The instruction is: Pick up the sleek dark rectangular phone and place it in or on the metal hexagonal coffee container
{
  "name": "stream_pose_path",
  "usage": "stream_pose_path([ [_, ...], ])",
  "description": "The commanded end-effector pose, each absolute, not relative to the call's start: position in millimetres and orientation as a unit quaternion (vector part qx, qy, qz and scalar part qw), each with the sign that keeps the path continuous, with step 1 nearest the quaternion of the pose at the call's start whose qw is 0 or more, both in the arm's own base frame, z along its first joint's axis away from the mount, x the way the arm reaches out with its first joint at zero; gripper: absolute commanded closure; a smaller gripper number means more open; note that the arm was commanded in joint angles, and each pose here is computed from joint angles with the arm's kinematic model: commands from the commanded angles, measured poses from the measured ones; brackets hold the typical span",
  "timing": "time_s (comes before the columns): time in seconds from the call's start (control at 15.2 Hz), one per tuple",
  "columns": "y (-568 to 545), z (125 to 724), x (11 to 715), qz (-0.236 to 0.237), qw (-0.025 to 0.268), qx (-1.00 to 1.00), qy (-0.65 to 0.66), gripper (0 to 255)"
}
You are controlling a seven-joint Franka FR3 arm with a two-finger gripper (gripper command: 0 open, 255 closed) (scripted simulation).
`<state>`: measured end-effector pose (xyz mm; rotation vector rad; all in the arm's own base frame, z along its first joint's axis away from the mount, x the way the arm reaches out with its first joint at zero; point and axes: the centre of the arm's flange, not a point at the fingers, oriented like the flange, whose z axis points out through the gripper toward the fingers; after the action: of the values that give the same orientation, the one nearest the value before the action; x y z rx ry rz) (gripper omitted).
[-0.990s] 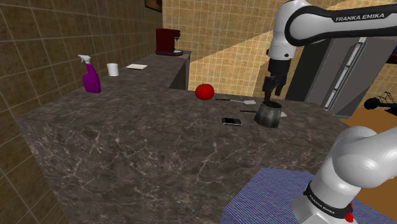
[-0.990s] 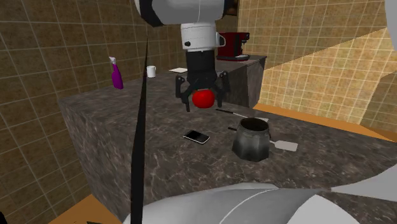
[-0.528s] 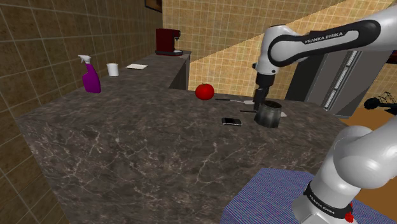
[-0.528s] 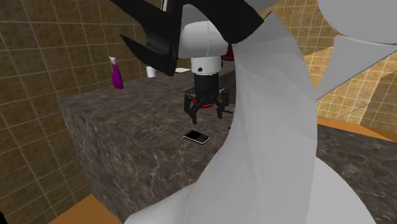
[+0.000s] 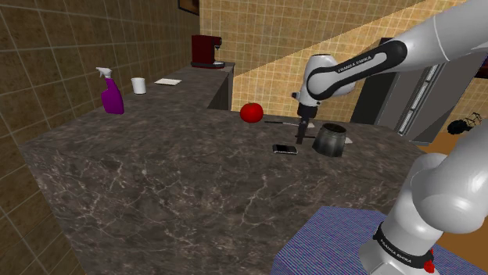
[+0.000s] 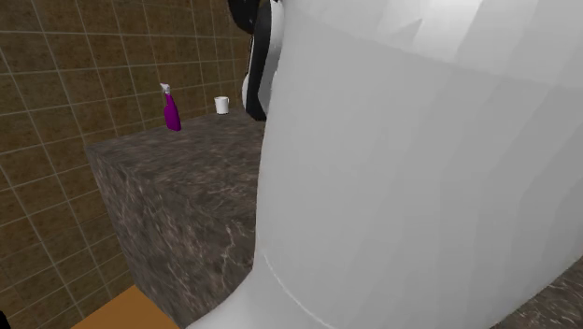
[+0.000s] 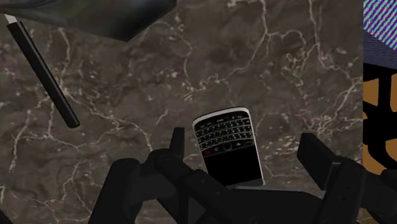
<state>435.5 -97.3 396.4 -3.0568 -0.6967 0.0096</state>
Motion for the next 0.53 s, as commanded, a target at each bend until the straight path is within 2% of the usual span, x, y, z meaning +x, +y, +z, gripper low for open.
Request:
stream_pose_path([
  [0.0,-96,373,452,-0.003,0.007,-0.966,-0.257,0],
  [0.46,-95,340,453,-0.004,0.007,-0.966,-0.258,0],
])
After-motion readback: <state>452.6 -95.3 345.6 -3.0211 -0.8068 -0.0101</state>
